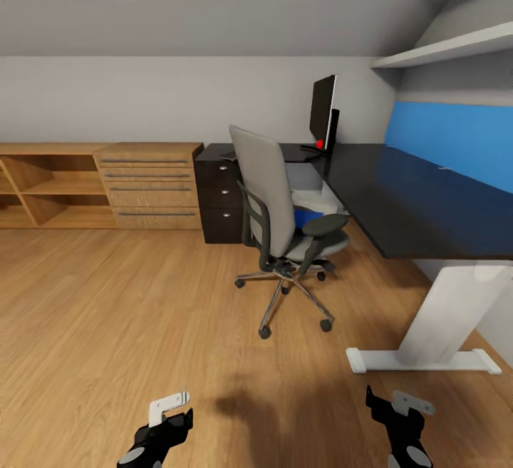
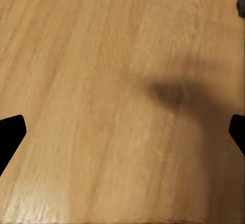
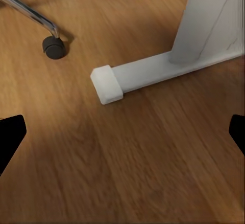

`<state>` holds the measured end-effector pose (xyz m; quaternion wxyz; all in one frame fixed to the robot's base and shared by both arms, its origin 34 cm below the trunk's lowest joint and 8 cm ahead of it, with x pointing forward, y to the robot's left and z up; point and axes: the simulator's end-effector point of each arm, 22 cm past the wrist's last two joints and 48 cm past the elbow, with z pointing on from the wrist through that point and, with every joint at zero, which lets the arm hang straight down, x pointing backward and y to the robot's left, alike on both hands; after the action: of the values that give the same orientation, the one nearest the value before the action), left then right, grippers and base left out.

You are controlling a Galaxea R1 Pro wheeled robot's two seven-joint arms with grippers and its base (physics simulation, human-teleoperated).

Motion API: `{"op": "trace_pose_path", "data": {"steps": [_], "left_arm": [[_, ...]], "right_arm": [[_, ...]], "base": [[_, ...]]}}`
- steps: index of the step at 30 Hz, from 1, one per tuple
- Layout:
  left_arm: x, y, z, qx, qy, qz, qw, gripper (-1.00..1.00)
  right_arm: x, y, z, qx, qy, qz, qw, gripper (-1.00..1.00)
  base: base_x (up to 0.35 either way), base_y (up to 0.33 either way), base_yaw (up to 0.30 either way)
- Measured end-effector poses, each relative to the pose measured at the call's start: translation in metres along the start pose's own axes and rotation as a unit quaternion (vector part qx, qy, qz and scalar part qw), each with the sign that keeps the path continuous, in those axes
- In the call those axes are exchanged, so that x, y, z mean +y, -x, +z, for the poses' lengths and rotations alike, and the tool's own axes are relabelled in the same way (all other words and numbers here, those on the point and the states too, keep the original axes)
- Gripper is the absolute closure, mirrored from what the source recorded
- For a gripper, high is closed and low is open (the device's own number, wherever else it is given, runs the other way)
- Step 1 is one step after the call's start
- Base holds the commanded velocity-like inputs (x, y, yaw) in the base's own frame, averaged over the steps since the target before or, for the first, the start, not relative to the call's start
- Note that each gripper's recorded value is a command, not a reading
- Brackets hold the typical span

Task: In the bedroom, organize the workspace by keeping the computer under the desk, ensuring the monitor is on the desk, placing the keyboard on the desk next to the monitor, placing the mouse on the desk next to the keyboard, moving the folder from the swivel chair onto the desk next to the mouse, stacking the notebook on top of the folder with the pen on top of the notebook, and positioning the swivel chair next to the desk.

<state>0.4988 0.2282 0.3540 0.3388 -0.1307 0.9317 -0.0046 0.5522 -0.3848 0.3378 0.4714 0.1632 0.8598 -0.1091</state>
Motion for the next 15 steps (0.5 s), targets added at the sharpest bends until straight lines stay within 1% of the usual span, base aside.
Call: {"op": "trace_pose_path", "data": {"steps": [3, 12, 15], "left_arm": [[-0.016, 0.000, -0.002, -0.002, -0.013, 0.016, 0.9998, -1.00], [-0.021, 0.004, -0.003, -0.006, -0.018, 0.020, 0.9996, -1.00], [-0.020, 0.004, -0.003, -0.007, -0.018, 0.021, 0.9996, -1.00]], "right_arm": [[0.000, 0.000, 0.000, 0.000, 0.000, 0.000, 1.0000, -1.00], [0.000, 0.003, 0.000, -0.006, 0.000, 0.001, 1.0000, -1.00], [0.003, 0.013, -0.001, -0.031, 0.006, -0.010, 0.9995, -1.00]], "base": [[-0.038, -0.015, 0.000], [-0.007, -0.003, 0.000], [0.000, 0.000, 0.000]]}}
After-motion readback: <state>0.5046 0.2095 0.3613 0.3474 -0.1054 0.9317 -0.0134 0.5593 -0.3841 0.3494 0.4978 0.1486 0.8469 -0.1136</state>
